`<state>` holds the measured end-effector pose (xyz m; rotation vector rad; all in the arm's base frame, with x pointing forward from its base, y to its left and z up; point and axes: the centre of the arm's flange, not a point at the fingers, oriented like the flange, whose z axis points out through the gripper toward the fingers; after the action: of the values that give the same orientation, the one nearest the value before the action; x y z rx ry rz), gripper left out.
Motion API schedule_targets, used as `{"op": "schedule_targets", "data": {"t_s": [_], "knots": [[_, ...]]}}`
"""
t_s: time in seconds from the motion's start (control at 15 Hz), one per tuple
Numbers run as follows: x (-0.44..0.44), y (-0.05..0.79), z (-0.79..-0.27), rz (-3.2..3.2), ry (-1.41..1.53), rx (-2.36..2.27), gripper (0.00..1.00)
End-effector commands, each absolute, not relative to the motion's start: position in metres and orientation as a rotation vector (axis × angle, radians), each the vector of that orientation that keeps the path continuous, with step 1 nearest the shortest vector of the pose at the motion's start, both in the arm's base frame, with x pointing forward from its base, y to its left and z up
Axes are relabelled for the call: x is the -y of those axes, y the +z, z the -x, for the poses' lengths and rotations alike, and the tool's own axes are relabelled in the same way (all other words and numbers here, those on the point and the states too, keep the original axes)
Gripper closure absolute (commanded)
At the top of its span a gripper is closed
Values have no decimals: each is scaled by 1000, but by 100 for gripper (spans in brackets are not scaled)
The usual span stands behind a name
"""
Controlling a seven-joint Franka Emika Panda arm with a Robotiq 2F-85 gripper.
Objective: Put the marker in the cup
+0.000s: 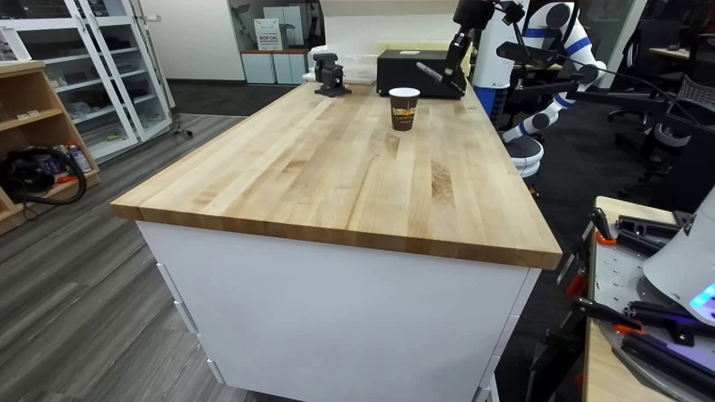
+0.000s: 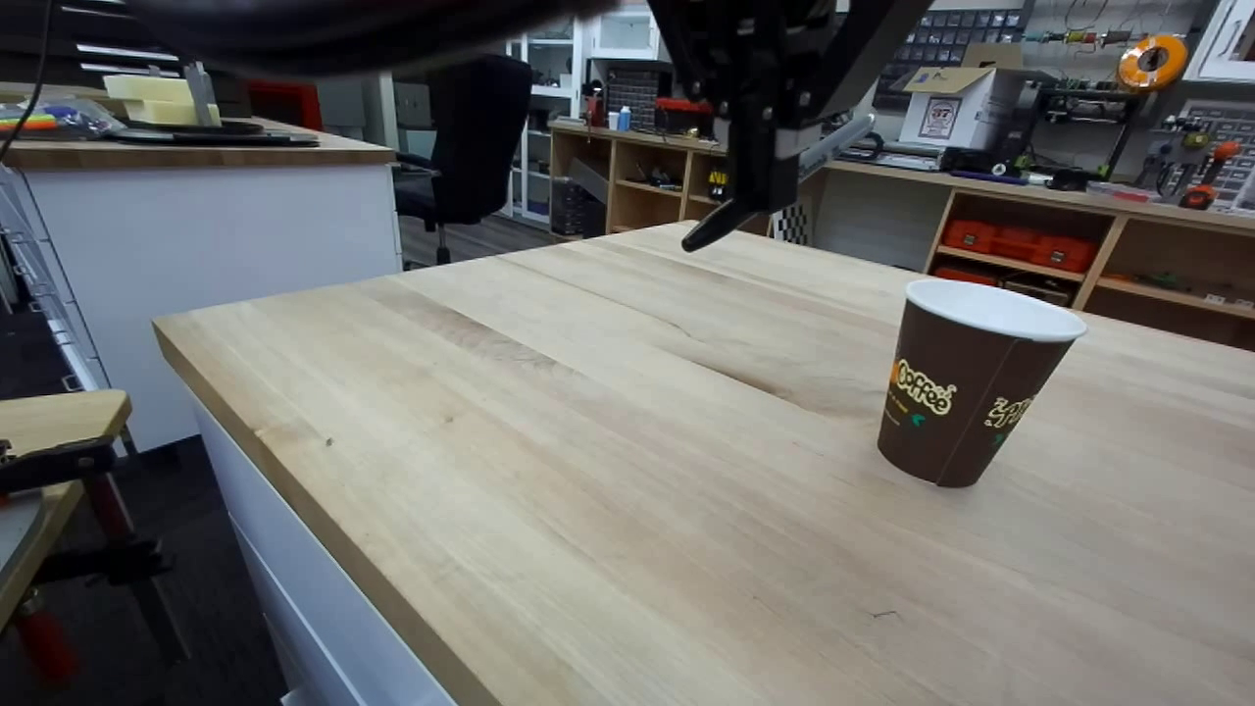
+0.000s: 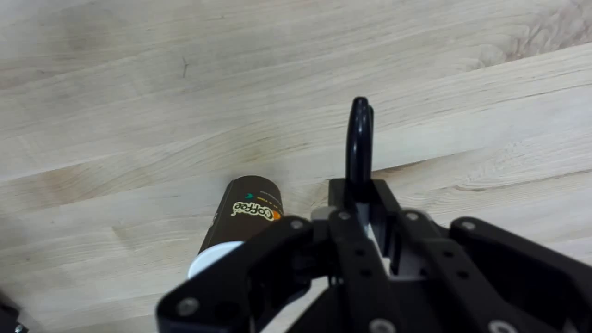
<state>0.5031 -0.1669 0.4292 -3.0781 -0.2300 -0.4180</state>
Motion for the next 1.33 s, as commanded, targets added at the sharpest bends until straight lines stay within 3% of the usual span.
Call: {"op": "schedule_targets", "data": {"t_s": [0.0, 1.27], "knots": [[168, 431, -516, 3129, -478, 233, 93], [190, 449, -597, 3179, -627, 319, 93]]}}
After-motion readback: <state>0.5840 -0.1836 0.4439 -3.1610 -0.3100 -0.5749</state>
